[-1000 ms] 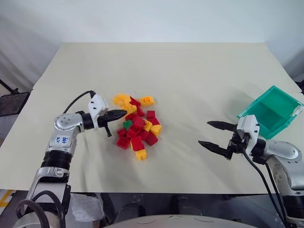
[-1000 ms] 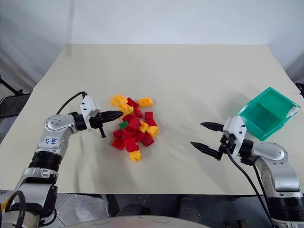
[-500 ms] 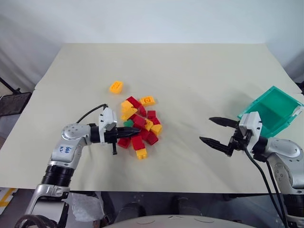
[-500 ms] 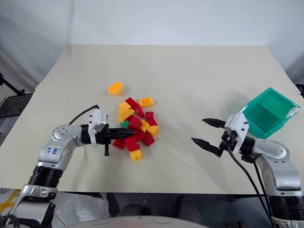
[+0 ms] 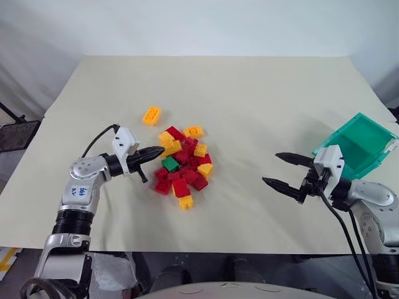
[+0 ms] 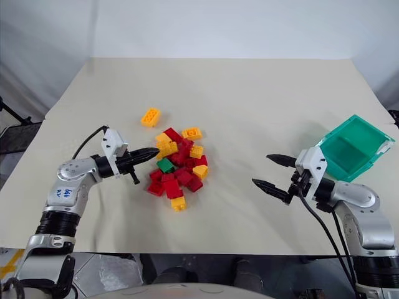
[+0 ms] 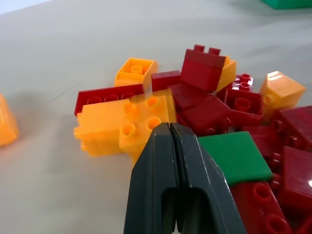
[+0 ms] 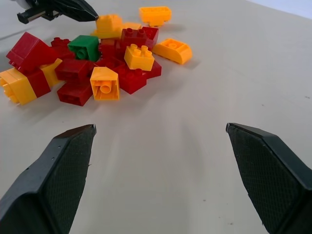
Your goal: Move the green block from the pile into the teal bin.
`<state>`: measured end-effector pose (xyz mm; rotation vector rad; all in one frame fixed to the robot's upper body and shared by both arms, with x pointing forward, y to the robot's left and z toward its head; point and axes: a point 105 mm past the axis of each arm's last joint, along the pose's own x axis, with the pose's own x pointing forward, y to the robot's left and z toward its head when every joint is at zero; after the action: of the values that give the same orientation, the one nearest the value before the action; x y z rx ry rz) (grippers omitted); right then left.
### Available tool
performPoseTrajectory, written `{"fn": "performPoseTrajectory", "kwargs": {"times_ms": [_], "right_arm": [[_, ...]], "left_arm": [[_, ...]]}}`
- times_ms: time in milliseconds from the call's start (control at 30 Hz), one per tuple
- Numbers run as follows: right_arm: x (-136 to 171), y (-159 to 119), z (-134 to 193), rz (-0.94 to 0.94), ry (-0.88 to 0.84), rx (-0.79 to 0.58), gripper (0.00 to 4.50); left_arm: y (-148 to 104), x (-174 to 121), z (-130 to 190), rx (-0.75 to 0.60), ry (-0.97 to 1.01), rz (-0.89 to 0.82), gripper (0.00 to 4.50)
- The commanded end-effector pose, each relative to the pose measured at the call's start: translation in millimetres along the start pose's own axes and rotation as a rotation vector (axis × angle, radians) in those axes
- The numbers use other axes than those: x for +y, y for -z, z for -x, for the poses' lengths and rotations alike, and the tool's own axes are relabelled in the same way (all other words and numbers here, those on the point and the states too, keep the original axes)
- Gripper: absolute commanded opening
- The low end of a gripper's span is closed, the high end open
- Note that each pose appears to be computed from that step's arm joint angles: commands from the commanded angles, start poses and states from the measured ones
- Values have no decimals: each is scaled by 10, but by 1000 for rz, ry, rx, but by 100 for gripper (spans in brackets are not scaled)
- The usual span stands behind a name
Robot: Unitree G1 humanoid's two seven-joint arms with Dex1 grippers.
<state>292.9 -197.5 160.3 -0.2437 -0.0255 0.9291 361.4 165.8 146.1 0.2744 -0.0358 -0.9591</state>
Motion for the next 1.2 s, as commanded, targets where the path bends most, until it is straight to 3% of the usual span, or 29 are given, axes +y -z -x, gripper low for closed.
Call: {"fn": "performPoseTrajectory", "kwargs": {"times_ms": [33,200,333,533,667,767,1200], "right_arm": [[8,-106,-12,28,1,-34,450],[17,-110,-16,28,0,-35,450],[9,-127,-16,34,3,-39,450],[-1,-139,1,33,-2,-40,450],[6,-134,6,30,-17,-37,450],[-9,-128,7,24,-55,-26,450],[18,-160,-38,23,-193,-25,450]], "left_arm": [[80,-144,-146,9,82,11,1],[172,-276,-323,11,162,23,1],[48,-334,-369,-29,219,-3,1],[-186,30,-8,-80,49,-34,1],[-251,97,183,-68,10,-32,1],[-200,-25,615,53,61,54,57],[-273,-204,1377,199,12,78,447]]}}
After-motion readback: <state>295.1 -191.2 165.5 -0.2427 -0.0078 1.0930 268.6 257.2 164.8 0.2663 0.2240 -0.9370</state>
